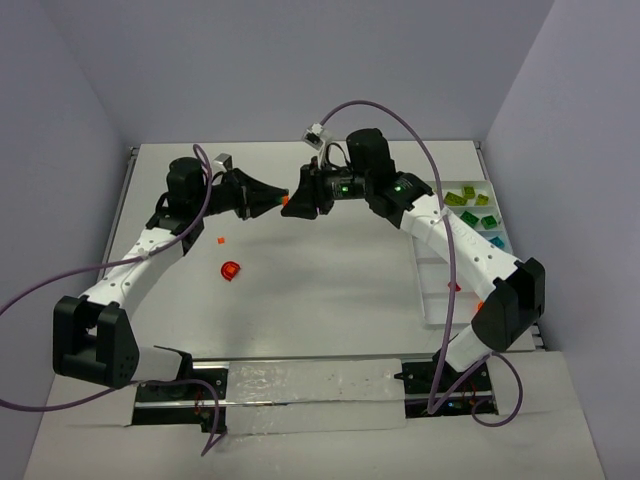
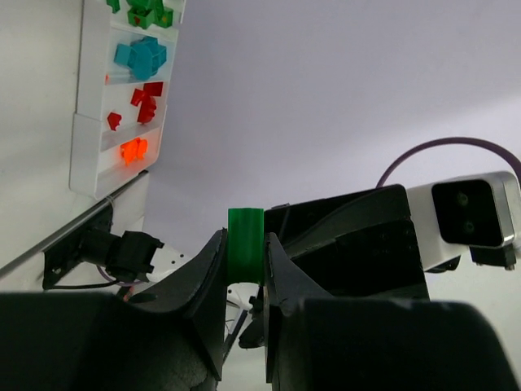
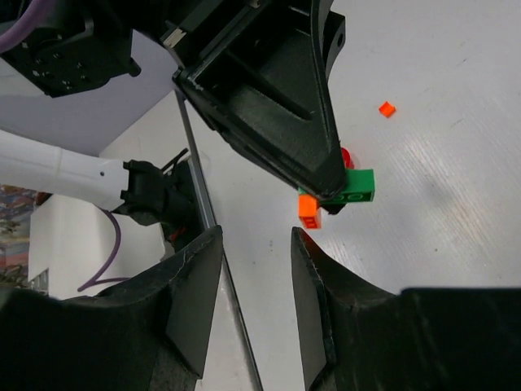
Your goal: Sort the legos into containers by color
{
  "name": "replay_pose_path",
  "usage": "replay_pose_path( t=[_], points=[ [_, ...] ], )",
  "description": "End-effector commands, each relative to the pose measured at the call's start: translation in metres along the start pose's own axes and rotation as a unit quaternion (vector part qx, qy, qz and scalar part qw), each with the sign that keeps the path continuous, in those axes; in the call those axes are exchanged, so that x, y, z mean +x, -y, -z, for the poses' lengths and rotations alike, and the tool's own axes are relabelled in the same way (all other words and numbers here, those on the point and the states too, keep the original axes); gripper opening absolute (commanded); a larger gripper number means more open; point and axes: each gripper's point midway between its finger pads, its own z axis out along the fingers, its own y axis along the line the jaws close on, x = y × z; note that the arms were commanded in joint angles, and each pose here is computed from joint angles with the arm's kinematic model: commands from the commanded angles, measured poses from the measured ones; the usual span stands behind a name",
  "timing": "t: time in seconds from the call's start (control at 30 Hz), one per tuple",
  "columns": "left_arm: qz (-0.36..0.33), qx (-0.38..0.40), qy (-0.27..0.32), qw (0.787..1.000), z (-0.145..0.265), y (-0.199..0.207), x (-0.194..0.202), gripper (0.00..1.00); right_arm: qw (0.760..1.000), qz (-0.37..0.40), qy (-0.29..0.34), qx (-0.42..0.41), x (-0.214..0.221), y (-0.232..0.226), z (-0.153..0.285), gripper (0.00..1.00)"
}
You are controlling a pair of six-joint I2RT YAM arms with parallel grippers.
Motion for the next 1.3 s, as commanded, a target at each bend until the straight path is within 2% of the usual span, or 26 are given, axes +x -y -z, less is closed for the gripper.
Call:
replay_pose_path(
  t=[0.0,0.33,0.6,0.83,1.27],
  points=[
    [-0.018,0.042,-0.030,0.999,0.006,0.022,0.020,0.00,0.999,0.011,0.024,-0.019,-0.024,-0.012,0.000,0.46],
    [-0.025,0.046,-0.054,0.997,0.008,0.024,0.029,0.00,0.999,0.028,0.015,0.007,-0.013,-0.005,0.008,0.41],
    [-0.036,0.039,-0.056,0.997,0.007,0.020,0.029,0.00,0.999,0.037,0.014,0.016,-0.004,-0.008,0.019,0.40],
    [-0.032,0.044,-0.068,0.996,0.008,0.023,0.032,0.00,0.998,0.029,0.019,0.058,-0.007,0.010,0.017,0.41],
    [-0.031,0.044,-0.074,0.996,0.006,0.021,0.038,0.00,0.999,0.024,0.025,0.039,-0.020,0.008,0.006,0.43]
  ],
)
